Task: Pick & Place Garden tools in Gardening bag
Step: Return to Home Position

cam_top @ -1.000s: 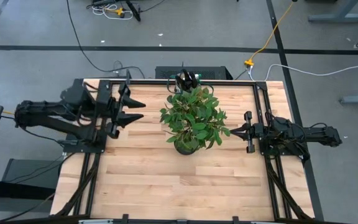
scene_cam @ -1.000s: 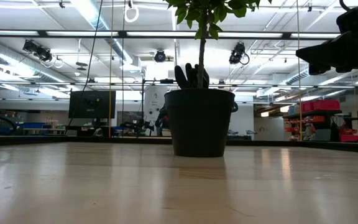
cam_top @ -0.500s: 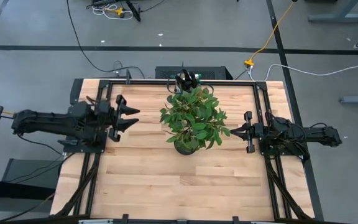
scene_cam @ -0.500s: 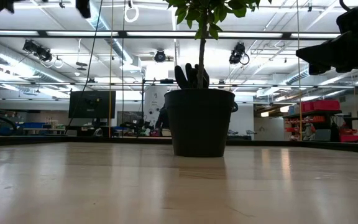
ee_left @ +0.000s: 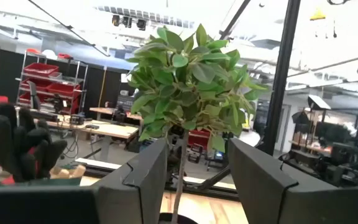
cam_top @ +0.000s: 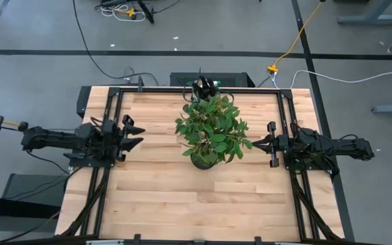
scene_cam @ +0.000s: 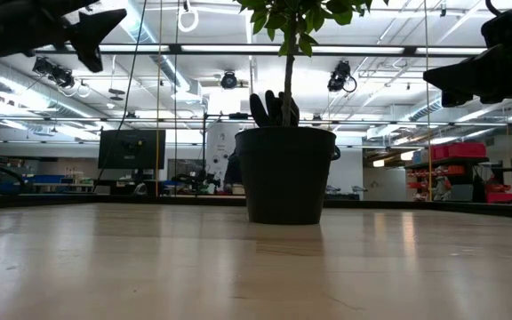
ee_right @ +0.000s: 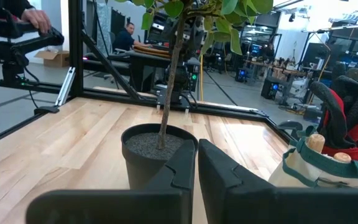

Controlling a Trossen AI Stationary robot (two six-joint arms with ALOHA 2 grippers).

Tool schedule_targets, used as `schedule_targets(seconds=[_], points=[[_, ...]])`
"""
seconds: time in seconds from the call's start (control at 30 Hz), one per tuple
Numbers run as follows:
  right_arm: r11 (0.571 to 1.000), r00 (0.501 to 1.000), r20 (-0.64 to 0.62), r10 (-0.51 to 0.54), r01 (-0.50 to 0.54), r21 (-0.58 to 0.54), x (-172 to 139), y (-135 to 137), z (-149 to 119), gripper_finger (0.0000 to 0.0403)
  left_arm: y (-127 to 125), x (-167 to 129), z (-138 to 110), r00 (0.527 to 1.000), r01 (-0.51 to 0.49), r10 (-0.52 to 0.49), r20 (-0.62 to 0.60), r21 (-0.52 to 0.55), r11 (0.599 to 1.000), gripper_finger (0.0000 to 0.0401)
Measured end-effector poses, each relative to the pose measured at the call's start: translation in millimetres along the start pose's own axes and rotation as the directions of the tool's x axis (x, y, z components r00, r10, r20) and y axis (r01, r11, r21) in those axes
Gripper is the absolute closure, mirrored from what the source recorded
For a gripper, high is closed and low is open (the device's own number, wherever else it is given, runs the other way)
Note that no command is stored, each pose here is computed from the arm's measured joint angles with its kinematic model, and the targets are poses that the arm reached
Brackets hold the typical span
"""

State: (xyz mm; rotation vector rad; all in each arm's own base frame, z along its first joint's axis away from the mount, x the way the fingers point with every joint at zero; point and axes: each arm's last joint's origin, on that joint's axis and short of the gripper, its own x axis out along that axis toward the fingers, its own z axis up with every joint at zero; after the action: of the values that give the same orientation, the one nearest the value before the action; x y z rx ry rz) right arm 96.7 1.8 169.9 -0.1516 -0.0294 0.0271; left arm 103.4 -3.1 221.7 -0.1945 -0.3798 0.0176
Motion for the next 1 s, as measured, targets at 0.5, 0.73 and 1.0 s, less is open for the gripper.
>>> schedule_targets(seconds=[0.5,0.73,1.0], points=[[1.000,1.000,0.000,0.000,0.000,0.000,0.0,0.0,0.0,0.0378,2.3,-16.6,-14.8,1.000,-0.007,0.007,-0.006,-0.018,1.000,0.0224],[1.000,1.000,0.000,0.000,0.000,0.000,0.0,0.0,0.0,0.0378,4.3,-20.3,-23.4,0.995,-0.023,0.023,-0.098,-0.004,1.000,0.0224],[1.000,1.000,0.000,0.000,0.000,0.000,0.0,0.0,0.0,0.0378,5.8,-21.4,-31.8,0.983,-0.028,0.030,-0.184,0.012,1.000,0.0224]])
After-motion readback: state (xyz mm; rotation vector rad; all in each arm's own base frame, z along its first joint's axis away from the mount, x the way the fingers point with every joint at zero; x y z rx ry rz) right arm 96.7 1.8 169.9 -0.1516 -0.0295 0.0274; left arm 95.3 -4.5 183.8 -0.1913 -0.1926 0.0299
